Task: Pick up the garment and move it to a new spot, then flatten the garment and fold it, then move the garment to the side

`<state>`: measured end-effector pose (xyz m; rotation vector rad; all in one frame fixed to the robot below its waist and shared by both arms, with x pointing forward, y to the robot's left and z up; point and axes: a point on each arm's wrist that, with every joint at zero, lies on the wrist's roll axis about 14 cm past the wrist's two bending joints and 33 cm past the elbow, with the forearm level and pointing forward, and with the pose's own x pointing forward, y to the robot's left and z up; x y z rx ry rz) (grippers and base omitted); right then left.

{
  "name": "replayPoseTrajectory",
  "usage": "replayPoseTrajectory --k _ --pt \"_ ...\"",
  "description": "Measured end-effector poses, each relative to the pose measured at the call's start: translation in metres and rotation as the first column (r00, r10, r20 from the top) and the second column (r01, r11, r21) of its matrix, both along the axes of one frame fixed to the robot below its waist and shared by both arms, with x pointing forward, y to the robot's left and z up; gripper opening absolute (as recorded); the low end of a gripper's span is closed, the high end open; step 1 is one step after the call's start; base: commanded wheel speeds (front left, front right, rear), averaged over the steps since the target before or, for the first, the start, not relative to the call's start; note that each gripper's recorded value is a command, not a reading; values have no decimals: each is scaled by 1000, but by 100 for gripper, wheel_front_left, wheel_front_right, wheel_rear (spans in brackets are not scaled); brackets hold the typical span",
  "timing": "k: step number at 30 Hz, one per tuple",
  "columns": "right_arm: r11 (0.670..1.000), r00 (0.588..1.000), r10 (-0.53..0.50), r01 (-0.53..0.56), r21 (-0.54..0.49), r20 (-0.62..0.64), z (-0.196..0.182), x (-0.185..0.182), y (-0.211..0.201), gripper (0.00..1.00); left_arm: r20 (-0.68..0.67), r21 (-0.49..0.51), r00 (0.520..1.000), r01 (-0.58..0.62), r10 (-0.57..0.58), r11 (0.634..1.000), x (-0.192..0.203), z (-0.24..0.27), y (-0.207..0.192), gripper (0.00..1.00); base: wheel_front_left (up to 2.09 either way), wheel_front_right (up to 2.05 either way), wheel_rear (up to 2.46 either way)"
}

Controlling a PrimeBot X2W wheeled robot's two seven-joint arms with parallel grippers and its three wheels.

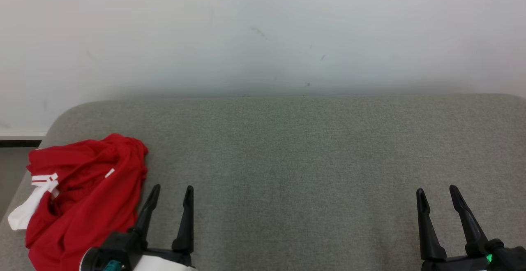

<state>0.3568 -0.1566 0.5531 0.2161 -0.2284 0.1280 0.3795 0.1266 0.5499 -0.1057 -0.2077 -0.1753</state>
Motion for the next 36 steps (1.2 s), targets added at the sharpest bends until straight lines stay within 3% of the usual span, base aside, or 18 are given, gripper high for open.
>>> replayPoseTrajectory --k 23,36 --pt "1000 1000 10 -10 12 1 1 1 3 100 -11 -3 1000 -18 18 1000 -1 -3 6 100 0 0 0" --pt "986 986 164 -163 31 -12 -4 14 53 100 -38 -7 987 -154 153 988 -13 -11 50 100 0 0 0"
